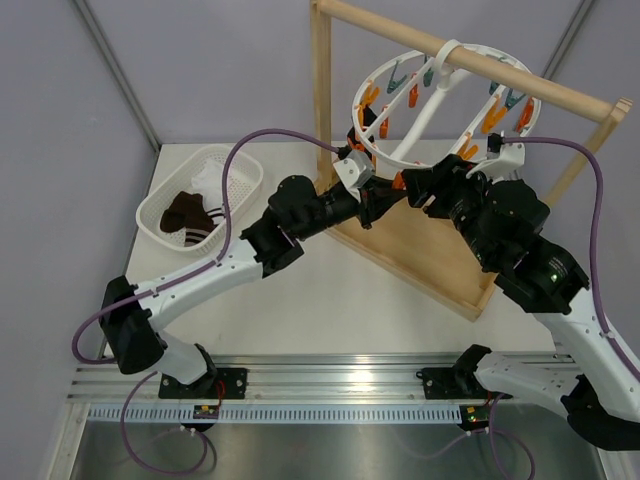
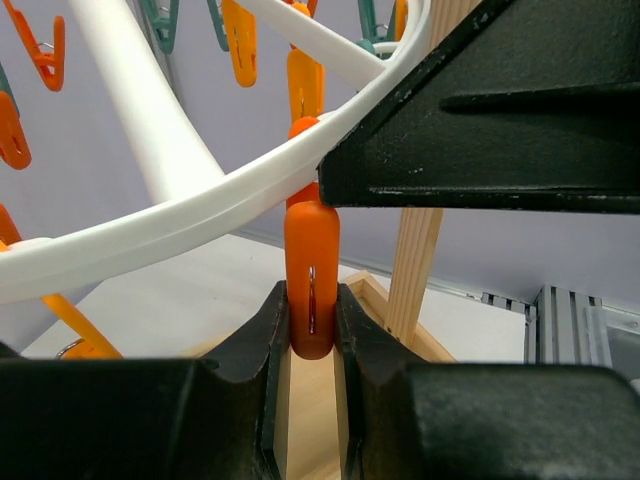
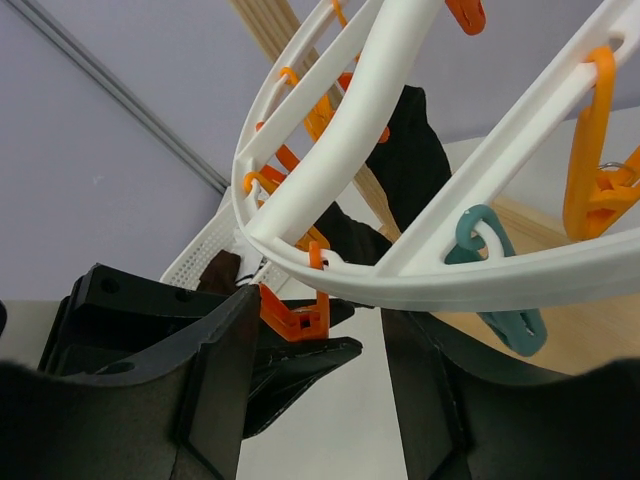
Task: Clip the socks to the hanger
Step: Open the clamp at the hanger.
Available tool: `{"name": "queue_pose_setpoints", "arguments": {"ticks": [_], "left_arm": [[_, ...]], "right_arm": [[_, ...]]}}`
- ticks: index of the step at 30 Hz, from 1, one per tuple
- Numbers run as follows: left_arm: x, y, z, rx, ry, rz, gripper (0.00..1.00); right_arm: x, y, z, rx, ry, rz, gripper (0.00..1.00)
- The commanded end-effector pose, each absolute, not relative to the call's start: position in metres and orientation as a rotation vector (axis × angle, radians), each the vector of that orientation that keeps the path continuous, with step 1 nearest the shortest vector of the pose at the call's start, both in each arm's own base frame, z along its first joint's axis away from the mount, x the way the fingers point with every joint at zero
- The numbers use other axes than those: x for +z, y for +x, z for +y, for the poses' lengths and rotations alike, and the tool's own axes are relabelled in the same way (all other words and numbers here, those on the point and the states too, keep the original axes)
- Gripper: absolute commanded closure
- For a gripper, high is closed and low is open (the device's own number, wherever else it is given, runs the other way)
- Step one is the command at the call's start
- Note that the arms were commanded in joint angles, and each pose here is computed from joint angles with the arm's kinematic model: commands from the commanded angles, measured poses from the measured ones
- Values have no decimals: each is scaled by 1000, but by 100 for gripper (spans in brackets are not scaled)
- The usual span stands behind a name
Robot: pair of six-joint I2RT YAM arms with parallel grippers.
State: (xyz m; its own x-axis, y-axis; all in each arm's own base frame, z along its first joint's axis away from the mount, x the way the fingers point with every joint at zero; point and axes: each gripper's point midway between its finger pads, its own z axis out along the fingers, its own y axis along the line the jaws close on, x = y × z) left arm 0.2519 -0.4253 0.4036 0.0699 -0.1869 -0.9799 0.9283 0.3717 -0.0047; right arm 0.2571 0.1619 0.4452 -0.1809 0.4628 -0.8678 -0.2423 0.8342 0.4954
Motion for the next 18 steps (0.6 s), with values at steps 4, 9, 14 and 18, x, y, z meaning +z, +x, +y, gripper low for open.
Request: {"name": "queue_pose_setpoints", "arguments": {"ticks": [4,9,14,18], "left_arm": [[431,249,-417,-958,820,1178,95],[427,251,-419,-953,831,1208,95],[427,251,-420,-951,839,1214,96],[426,251,-421,-953,848,1218,96]], "right_arm": [[456,258,176,658,101,1660,41],[461,257,184,691,65,1649,41],[467,256,184,682,31,1627,42],[472,257,181,664,28,1612,43]]}}
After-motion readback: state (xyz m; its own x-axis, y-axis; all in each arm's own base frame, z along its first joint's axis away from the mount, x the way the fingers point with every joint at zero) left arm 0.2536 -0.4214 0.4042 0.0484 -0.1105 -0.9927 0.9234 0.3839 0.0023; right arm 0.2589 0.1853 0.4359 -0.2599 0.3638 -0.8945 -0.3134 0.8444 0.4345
